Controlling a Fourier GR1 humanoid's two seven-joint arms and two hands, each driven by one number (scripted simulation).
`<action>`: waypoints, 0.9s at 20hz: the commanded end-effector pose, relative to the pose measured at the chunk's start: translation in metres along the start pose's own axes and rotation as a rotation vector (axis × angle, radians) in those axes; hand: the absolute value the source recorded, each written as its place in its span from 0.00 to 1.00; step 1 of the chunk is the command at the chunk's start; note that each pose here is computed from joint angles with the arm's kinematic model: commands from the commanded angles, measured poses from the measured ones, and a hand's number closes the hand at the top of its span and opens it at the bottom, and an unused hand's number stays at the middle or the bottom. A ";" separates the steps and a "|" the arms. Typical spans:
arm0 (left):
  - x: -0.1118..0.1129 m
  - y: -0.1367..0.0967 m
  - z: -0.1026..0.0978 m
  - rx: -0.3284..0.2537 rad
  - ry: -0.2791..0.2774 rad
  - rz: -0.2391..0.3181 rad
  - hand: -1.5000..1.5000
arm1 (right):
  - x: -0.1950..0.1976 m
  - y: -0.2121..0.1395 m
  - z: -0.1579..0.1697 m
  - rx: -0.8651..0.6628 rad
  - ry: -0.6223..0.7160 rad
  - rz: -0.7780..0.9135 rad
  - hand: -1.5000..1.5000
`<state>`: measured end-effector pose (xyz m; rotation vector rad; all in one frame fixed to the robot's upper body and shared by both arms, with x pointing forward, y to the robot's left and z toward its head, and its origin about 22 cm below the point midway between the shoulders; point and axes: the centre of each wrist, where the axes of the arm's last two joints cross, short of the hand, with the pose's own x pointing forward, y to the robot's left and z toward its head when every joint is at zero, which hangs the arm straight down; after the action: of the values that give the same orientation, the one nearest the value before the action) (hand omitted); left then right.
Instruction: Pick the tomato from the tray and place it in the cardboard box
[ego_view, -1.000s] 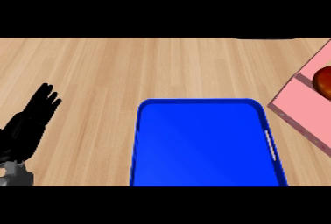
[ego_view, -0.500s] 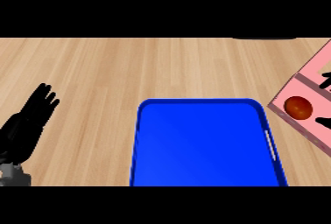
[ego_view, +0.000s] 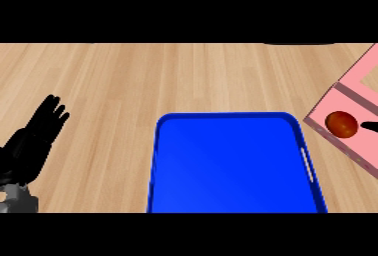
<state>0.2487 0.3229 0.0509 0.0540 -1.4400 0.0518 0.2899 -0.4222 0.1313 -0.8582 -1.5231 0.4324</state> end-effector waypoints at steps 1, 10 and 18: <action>0.001 0.012 0.007 0.009 -0.002 -0.005 0.50 | -0.009 -0.028 0.007 -0.129 0.017 -0.217 0.00; -0.001 -0.014 0.011 -0.014 0.008 0.000 0.50 | -0.064 -0.111 0.021 -0.210 0.086 -0.377 0.00; -0.010 0.001 0.000 -0.001 0.001 -0.002 0.50 | -0.117 -0.148 0.056 -0.171 0.049 -0.381 0.00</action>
<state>0.2445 0.3236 0.0470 0.0525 -1.4419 0.0475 0.2098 -0.5710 0.1644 -0.6914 -1.6298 0.0149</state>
